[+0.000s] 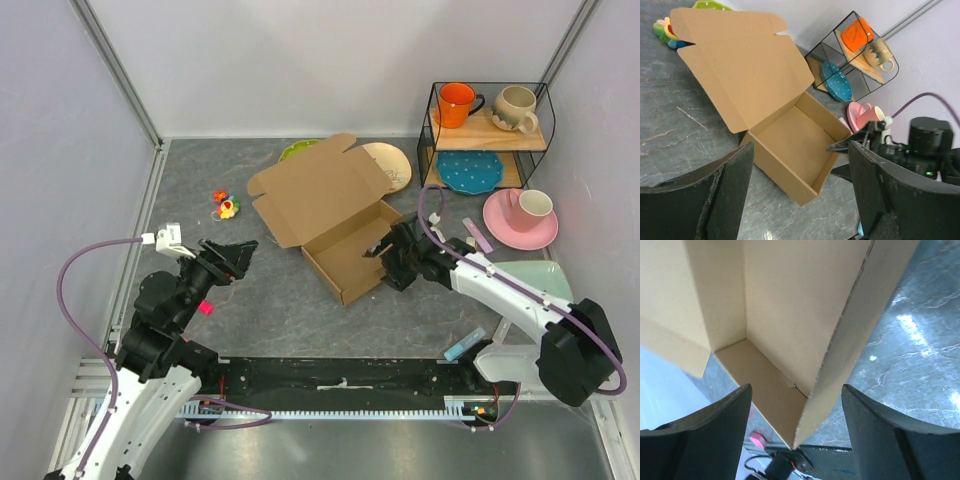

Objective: Fold the paper box

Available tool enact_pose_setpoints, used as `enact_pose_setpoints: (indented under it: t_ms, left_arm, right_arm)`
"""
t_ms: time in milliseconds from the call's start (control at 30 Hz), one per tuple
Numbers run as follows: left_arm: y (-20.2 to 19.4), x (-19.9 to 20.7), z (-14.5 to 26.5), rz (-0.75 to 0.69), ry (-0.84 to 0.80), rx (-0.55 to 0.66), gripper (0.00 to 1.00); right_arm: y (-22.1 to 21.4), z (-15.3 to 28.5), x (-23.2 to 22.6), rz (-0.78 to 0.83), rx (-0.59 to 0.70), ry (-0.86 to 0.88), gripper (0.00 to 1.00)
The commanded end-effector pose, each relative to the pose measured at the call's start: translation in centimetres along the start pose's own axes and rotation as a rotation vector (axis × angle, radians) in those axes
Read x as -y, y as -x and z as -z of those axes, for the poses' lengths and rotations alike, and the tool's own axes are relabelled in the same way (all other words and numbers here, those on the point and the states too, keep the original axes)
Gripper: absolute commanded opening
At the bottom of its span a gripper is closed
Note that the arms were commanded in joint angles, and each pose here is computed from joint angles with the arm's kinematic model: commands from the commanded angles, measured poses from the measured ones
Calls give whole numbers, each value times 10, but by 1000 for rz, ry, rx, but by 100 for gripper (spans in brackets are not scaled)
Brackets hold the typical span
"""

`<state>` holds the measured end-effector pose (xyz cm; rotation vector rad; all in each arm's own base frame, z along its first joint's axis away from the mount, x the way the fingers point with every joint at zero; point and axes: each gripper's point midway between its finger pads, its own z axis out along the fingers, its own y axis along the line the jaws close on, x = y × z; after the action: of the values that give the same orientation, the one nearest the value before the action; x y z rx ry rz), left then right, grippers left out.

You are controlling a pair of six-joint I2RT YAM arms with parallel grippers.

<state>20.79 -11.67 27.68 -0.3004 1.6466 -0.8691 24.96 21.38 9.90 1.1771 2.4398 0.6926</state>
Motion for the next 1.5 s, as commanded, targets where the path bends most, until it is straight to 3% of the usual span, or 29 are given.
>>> enact_pose_setpoints:
  t_ms: [0,300,533,700,933,1067,1267,1467]
  left_arm:
    - [12,9,-2,-1,-6,23,82]
    - [10,2,-4,-24,11,24,82]
    - [-12,-9,-11,3,32,-46,82]
    - [-29,-20,-16,33,63,-97,81]
    - [-42,-30,-17,51,93,-130,81]
    - [-53,-33,-14,63,86,-163,81]
    - [-64,-40,-21,79,85,-172,81]
    - [-88,-48,-35,111,98,-256,81]
  right_arm:
    - [7,41,-32,214,37,71,82]
    - [64,96,-25,607,297,-38,83]
    - [138,142,-75,676,718,11,83]
    - [181,131,-132,584,807,92,83]
    - [195,36,-158,701,659,8,80]
    - [184,9,-122,735,607,-24,79]
    - [161,5,-59,726,547,-39,77]
    - [130,-4,3,722,482,-79,77]
